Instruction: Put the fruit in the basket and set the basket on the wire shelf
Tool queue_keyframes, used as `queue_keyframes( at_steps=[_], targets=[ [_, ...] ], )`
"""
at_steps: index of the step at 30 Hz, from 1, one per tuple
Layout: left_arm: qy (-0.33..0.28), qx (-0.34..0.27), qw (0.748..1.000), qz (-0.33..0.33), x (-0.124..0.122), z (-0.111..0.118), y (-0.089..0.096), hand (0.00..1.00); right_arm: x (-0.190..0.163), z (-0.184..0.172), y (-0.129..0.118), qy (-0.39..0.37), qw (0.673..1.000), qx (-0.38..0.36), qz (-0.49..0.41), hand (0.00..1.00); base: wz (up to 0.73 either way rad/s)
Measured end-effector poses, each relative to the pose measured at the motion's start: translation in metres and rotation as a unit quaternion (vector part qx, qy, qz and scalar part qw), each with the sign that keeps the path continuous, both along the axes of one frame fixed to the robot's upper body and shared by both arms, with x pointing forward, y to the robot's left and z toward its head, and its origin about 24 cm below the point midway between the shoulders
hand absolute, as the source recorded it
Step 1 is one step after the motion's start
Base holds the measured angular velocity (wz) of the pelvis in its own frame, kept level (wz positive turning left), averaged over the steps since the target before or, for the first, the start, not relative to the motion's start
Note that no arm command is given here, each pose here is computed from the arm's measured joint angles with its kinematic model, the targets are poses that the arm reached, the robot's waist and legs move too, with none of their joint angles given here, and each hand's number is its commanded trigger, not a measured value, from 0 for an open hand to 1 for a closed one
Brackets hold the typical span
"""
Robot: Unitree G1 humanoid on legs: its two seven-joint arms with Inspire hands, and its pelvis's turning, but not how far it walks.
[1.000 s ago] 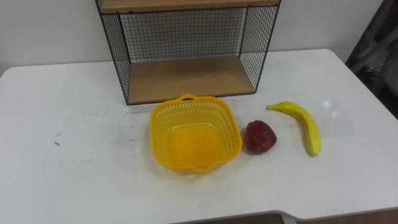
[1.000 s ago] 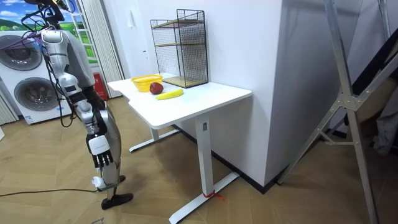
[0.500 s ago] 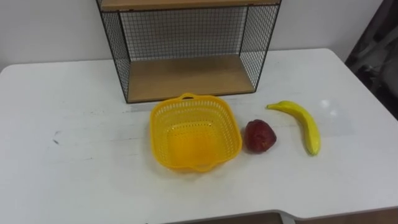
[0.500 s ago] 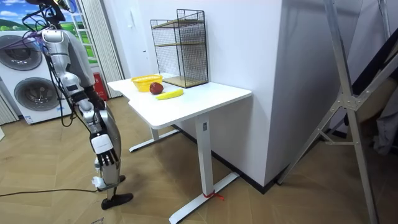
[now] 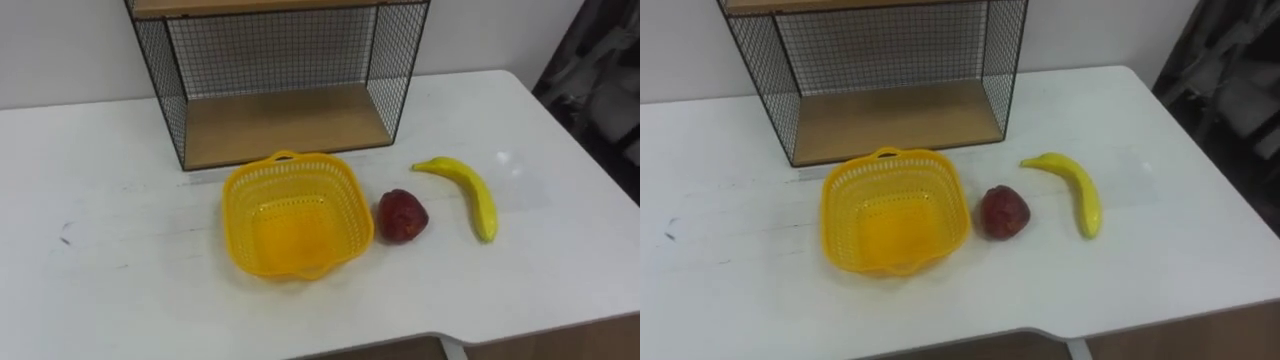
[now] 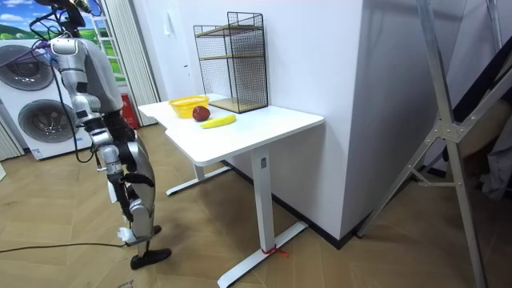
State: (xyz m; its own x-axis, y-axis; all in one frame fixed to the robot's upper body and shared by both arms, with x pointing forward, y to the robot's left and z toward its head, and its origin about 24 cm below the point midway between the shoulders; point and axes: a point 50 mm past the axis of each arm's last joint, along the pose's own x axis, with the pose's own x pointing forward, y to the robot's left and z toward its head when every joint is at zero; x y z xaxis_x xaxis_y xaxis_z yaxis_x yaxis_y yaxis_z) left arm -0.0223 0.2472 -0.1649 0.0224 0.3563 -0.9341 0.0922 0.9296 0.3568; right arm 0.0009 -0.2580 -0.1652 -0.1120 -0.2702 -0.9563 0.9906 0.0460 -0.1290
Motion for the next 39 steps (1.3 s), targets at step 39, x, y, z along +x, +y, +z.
queue_keyframes(
  at_steps=[39],
  targets=[
    [-0.071, 0.035, 0.996, -0.049, 0.021, 0.007, 0.009, 0.00, 0.190, 0.250, -0.051, -0.263, 0.713, -0.631, 0.155, 0.00, -0.02]
  ],
)
